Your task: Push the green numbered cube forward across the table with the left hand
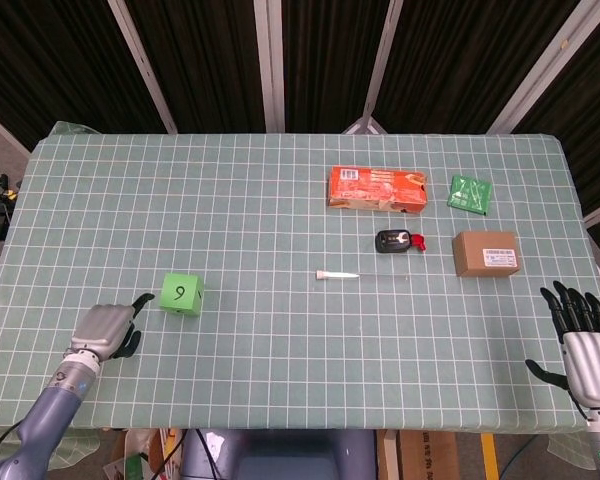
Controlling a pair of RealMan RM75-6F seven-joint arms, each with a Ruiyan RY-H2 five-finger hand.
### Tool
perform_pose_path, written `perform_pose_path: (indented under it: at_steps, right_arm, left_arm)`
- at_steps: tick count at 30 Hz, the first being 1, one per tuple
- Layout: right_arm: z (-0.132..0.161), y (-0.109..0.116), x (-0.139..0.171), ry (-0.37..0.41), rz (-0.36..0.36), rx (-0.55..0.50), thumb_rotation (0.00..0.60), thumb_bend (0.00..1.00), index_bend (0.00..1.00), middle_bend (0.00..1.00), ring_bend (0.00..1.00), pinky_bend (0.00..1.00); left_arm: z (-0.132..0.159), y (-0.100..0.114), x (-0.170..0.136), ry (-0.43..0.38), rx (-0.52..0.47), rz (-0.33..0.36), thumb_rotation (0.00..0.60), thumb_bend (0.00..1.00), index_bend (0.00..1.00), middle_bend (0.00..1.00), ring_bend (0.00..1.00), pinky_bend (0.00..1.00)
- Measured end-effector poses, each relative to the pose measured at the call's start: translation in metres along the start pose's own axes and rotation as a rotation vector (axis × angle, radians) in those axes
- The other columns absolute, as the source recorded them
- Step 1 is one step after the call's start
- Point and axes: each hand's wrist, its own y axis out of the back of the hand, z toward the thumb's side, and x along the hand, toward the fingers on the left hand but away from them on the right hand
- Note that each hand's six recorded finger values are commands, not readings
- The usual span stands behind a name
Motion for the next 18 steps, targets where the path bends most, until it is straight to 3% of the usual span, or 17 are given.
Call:
perform_pose_path:
  at_steps: [18]
  right_arm:
    - [-0.002, 0.004, 0.001, -0.013, -0.010, -0.009, 0.600, 0.05, 0.06, 0.00, 0.00, 0.00]
  left_arm:
    - [0.002, -0.013, 0.007, 0.009, -0.003, -0.038, 0.600, 0.71, 0.12, 0.81, 0.73, 0.83]
